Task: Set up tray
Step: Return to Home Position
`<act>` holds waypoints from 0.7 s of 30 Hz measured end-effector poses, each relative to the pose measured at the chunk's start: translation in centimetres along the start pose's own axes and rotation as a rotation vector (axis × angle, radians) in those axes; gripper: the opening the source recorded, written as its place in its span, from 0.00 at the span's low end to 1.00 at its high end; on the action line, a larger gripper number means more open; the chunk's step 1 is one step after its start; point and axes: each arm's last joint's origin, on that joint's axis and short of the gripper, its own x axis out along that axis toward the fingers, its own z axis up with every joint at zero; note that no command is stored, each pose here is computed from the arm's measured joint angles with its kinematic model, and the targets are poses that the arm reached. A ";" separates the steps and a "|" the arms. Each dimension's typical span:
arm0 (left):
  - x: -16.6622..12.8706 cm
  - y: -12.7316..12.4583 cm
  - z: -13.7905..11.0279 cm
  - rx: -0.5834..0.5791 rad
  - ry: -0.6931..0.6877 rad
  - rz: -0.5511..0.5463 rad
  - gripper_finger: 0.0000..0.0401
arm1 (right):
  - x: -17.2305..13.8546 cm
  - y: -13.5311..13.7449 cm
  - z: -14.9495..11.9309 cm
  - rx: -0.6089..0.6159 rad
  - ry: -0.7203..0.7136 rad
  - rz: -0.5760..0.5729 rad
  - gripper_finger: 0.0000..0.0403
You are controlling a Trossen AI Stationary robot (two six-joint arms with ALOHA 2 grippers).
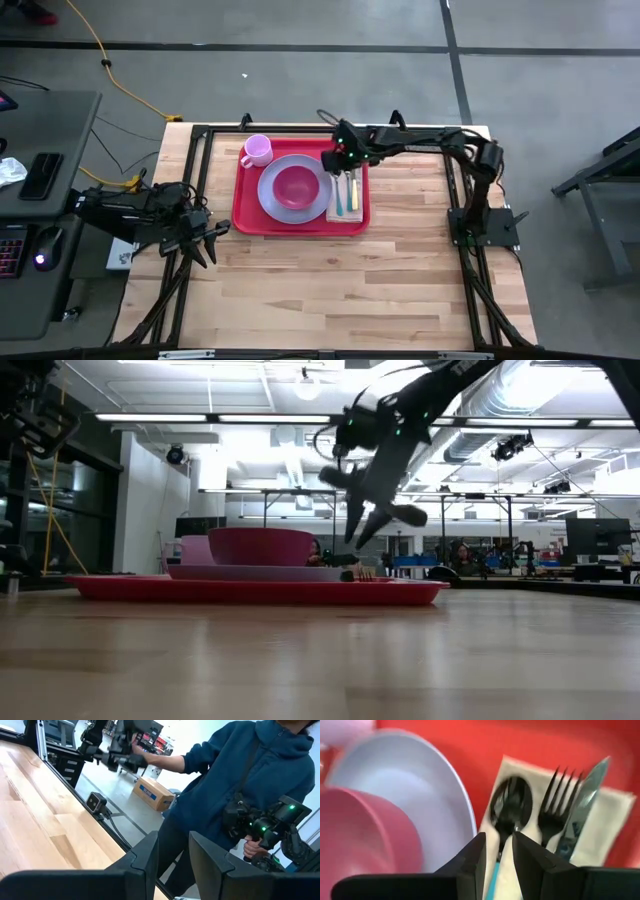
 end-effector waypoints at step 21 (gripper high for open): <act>0.0 0.0 0.0 -0.022 0.000 0.000 0.35 | -17.2 2.1 -4.9 -0.448 -0.278 0.158 0.18</act>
